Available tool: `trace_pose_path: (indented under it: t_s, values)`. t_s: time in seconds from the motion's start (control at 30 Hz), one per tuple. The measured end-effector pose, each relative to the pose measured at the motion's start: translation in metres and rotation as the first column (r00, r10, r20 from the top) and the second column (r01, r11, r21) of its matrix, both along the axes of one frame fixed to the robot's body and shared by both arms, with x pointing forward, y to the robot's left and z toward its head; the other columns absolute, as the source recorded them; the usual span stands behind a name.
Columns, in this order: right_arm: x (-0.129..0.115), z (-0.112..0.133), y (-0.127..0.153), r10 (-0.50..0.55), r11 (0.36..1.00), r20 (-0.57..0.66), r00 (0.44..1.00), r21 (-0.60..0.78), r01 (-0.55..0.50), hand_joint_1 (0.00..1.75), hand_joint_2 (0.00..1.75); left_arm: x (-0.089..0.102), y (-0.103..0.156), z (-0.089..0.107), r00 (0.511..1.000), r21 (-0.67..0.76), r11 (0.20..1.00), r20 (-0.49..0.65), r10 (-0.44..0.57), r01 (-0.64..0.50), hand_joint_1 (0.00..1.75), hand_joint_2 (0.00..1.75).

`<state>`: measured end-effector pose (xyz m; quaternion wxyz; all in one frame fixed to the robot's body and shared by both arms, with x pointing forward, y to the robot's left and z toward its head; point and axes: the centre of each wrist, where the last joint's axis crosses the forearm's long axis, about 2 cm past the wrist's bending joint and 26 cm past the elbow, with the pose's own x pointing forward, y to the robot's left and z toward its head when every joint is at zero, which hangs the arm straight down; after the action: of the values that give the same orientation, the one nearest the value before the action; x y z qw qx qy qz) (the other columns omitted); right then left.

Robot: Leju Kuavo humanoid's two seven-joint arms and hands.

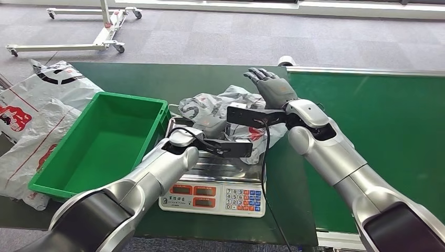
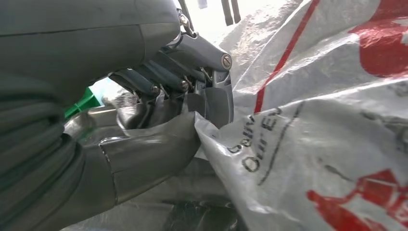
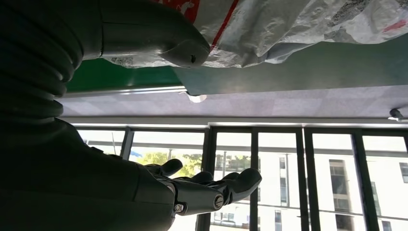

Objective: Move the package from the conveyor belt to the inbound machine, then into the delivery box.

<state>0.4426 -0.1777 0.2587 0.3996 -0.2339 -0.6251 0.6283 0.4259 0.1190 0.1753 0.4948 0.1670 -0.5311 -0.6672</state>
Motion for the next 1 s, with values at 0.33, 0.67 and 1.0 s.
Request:
trace_pose_path:
  t_s: [0.33,0.67,1.0]
  values:
    - [-0.003,-0.004,-0.003,-0.005,1.000,0.012,1.000,-0.008,0.005,0.00,1.75,0.022,0.019,0.033,0.979,0.022,0.997,0.192,0.069,-0.074,1.75,1.75]
    - [-0.004,-0.010,-0.014,-0.019,0.999,0.023,1.000,-0.029,0.019,0.00,1.75,0.051,0.046,0.091,0.921,0.039,0.988,0.370,0.124,-0.149,1.75,1.75]
    - [-0.006,-0.014,-0.026,-0.026,0.999,0.032,0.999,-0.045,0.027,0.00,1.75,0.071,0.085,0.154,0.836,0.043,0.973,0.521,0.173,-0.228,1.75,1.75]
